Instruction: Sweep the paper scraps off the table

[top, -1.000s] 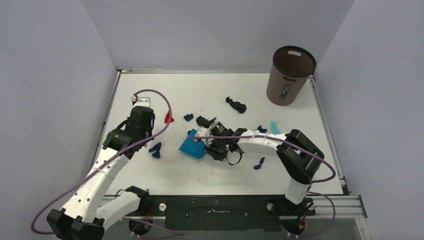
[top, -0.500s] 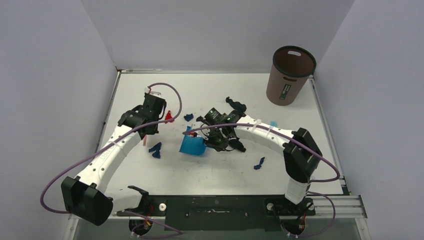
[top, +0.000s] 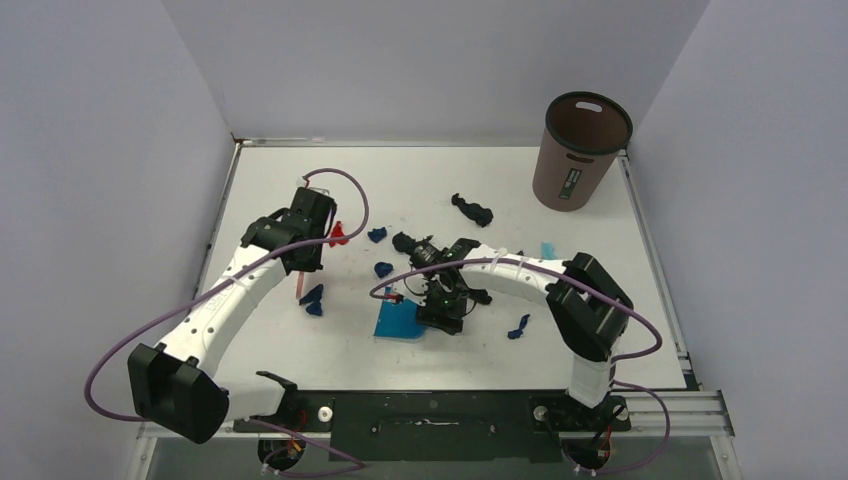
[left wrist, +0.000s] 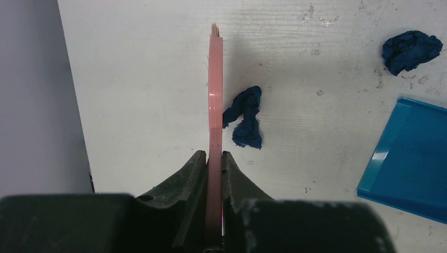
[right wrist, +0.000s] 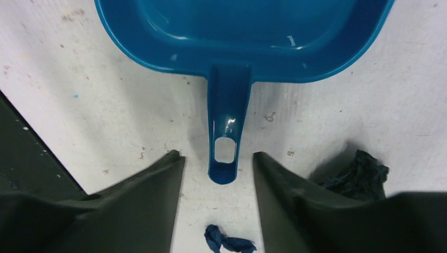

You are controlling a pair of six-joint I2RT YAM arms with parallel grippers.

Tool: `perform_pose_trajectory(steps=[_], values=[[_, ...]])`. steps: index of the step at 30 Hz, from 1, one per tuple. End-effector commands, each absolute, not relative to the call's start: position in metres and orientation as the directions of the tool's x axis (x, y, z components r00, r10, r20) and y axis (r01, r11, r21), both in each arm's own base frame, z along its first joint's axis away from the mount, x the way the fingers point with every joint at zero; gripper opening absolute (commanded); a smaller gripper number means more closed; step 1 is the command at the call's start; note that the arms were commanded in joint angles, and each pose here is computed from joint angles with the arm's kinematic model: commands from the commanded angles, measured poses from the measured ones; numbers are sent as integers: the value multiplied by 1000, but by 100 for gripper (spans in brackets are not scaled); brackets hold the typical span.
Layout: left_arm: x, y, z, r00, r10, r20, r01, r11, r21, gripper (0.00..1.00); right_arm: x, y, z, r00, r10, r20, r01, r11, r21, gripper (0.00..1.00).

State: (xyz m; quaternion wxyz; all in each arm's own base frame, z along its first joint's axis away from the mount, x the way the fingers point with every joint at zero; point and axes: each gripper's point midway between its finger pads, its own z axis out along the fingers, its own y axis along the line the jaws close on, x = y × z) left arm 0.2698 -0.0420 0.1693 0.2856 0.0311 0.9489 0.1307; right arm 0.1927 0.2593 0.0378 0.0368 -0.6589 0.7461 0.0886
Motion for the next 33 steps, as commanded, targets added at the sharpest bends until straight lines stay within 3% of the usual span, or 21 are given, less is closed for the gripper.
perform_pose_trajectory(steps=[1, 6, 10, 14, 22, 29, 33], values=[[268, -40, 185, -799, 107, -591, -44, 971, 235, 0, 212, 264, 52, -123, -927, -354, -992, 130, 4, 59], [266, -39, 189, -786, 100, -610, -50, 973, 224, 0, 220, 253, 61, -72, -832, -550, -994, 102, -25, 71], [264, -38, 189, -782, 97, -615, -51, 974, 219, 0, 219, 249, 68, -21, -760, -649, -997, 61, -40, 71], [262, -37, 184, -790, 89, -607, -59, 974, 220, 0, 207, 249, 62, 43, -747, -664, -999, -25, -37, 68], [263, -34, 188, -787, 79, -612, -68, 975, 214, 0, 210, 257, 48, 31, -752, -659, -999, -43, 3, 67], [268, -17, 192, -781, 98, -616, -122, 945, 304, 0, 205, 272, 37, 19, -757, -653, -999, -37, 14, 67], [270, -16, 185, -786, 104, -610, -126, 938, 323, 0, 209, 281, 34, 11, -784, -621, -1000, 9, -29, 52]])
